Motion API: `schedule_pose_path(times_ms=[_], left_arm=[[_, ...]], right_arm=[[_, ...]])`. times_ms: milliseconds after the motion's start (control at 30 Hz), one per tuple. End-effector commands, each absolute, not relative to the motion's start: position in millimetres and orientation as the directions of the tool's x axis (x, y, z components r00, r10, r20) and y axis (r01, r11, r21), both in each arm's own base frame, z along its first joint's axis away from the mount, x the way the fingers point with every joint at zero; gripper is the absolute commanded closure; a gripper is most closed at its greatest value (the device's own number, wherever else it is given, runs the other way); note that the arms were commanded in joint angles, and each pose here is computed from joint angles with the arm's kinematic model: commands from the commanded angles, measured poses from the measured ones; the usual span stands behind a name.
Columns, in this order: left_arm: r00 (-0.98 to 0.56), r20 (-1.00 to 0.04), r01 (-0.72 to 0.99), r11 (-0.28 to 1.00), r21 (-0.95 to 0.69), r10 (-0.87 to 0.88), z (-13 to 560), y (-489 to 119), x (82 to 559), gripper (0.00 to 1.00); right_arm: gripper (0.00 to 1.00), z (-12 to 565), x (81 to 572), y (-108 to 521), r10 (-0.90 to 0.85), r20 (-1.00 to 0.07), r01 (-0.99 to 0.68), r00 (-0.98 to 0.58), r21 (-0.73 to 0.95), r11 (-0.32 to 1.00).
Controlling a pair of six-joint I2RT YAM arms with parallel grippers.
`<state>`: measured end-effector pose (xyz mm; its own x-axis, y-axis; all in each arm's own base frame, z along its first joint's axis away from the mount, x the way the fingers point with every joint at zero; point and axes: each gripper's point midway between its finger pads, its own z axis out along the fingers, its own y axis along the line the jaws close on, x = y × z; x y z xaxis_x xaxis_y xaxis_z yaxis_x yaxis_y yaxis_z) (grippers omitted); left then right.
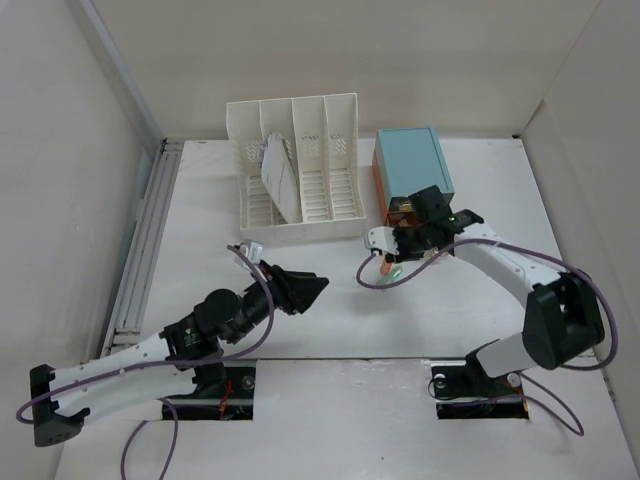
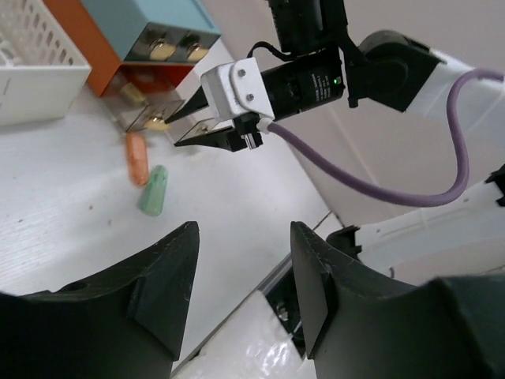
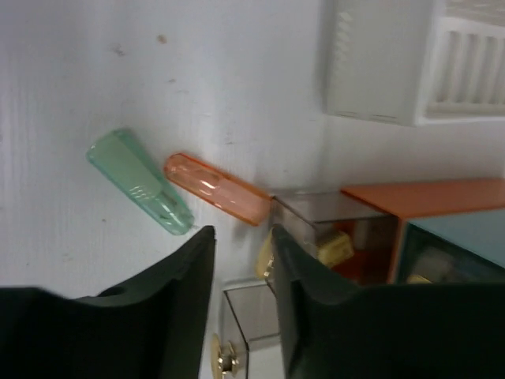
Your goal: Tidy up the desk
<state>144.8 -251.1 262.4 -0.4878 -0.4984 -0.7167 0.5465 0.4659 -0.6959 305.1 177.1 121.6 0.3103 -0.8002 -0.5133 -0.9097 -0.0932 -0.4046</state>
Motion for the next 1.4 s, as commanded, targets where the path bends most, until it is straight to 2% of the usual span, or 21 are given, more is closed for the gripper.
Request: schedule_pose_path(times_ms=[0,100,433,1033,1067,1200,1367], left_arm=[[-0.487,-0.724,0.532,0.492,-0.689,-0.488,253.0,-248.4,146.5,0.53],[-0.496,-0.724,0.542,0.481,-0.689,-0.478,250.4,-250.8,143.8,0.53],[-0.497,-0.725,0.541,0.483,-0.689,-0.476,239.9,-246.6,141.9,0.53],[-0.467,-0.739,0.549,0.495,-0.673,-0.486,244.5,-235.9,141.8,0.52],[-0.466,-0.741,0.542,0.506,-0.671,-0.483,241.9,-234.7,143.0,0.52],[-0.461,-0.747,0.546,0.511,-0.664,-0.479,241.7,-233.2,142.7,0.52],[-0.458,-0.745,0.549,0.504,-0.667,-0.486,244.4,-230.7,141.5,0.52]], right_arm=[[0.63,107.3,301.4,177.0,-0.799,-0.423,-0.874,0.427,-0.419,-0.245],[0.72,87.5,288.8,177.4,-0.768,-0.416,-0.868,0.486,-0.332,-0.370],[0.71,46.7,263.1,178.9,-0.744,-0.384,-0.836,0.547,-0.202,-0.510],[0.56,16.8,250.1,185.5,-0.782,-0.353,-0.849,0.514,-0.081,-0.522],[0.58,16.8,248.4,187.8,-0.777,-0.353,-0.844,0.521,-0.081,-0.530],[0.79,13.5,242.8,188.2,-0.781,-0.353,-0.845,0.514,-0.056,-0.531],[0.84,46.6,246.1,199.6,-0.773,-0.398,-0.864,0.494,-0.124,-0.488]])
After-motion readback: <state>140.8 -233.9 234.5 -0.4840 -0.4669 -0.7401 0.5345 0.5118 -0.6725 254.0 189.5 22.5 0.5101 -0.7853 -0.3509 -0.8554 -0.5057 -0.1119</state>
